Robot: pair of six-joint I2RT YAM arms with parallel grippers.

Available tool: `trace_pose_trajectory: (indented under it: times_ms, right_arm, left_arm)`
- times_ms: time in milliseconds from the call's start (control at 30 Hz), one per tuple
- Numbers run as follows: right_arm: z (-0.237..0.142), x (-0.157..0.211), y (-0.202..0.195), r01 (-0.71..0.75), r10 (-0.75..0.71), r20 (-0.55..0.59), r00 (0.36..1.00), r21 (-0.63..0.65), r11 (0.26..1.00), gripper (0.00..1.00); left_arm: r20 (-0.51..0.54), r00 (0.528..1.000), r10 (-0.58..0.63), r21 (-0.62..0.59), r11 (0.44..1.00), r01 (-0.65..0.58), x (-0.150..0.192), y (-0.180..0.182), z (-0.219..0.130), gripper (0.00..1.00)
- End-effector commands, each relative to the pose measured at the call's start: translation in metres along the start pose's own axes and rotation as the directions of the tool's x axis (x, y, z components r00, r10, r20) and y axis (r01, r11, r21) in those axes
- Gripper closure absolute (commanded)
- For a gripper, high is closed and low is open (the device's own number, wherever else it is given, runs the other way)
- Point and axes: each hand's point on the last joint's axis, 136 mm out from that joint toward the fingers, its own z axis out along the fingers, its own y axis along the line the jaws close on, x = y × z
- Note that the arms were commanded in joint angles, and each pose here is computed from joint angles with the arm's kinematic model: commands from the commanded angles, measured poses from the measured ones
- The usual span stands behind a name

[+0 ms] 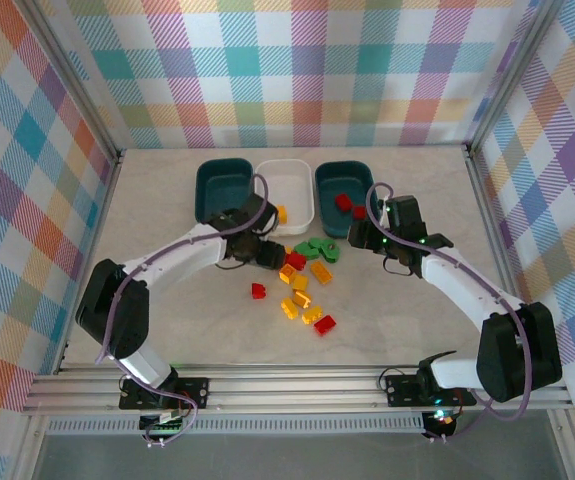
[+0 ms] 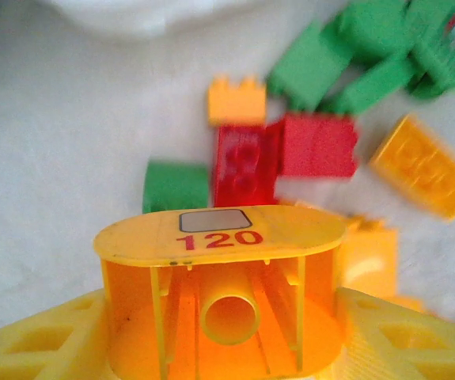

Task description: Sort the legos into containers by color

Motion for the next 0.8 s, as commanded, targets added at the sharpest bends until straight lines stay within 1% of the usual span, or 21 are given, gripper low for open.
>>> trace_pose_trajectory:
  times_ms: [0, 67, 200, 300, 400, 567, 700, 767]
  right_arm:
    - [-0.001, 0.000, 0.007, -0.025, 0.027, 0.043, 0.999, -0.048, 0.999, 0.28]
    - [0.000, 0.003, 0.003, -0.043, 0.046, 0.068, 0.997, -0.052, 0.998, 0.29]
    - [0.002, 0.005, -0.005, -0.061, 0.064, 0.124, 0.990, -0.029, 0.998, 0.29]
    - [0.003, 0.006, -0.010, -0.066, 0.066, 0.138, 0.988, -0.007, 0.998, 0.29]
    - [0.003, 0.006, -0.014, -0.068, 0.065, 0.151, 0.986, 0.010, 0.998, 0.29]
    - [0.001, 0.005, -0.014, -0.067, 0.065, 0.159, 0.985, 0.008, 0.998, 0.29]
    - [0.006, 0.008, -0.013, -0.070, 0.069, 0.140, 0.988, 0.001, 0.998, 0.29]
    - [0.006, 0.008, -0.012, -0.069, 0.069, 0.136, 0.988, -0.002, 0.998, 0.29]
  left_arm:
    - [0.043, 0.997, -0.068, 0.037, 0.997, 0.066, -0.031, 0.001, -0.013, 0.43]
    - [0.063, 0.994, -0.086, 0.055, 0.995, 0.083, -0.052, -0.001, -0.009, 0.44]
    - [0.071, 0.991, -0.113, 0.048, 0.993, 0.110, -0.090, 0.000, 0.013, 0.45]
    - [0.087, 0.989, -0.121, 0.021, 0.993, 0.119, -0.113, 0.003, 0.032, 0.45]
    - [0.073, 0.987, -0.142, 0.018, 0.990, 0.141, -0.127, 0.007, 0.052, 0.47]
    - [0.084, 0.987, -0.140, 0.029, 0.990, 0.138, -0.142, 0.006, 0.071, 0.46]
    - [0.089, 0.987, -0.137, 0.047, 0.990, 0.133, -0.151, 0.001, 0.082, 0.41]
    - [0.083, 0.987, -0.137, 0.057, 0.990, 0.132, -0.153, -0.001, 0.087, 0.33]
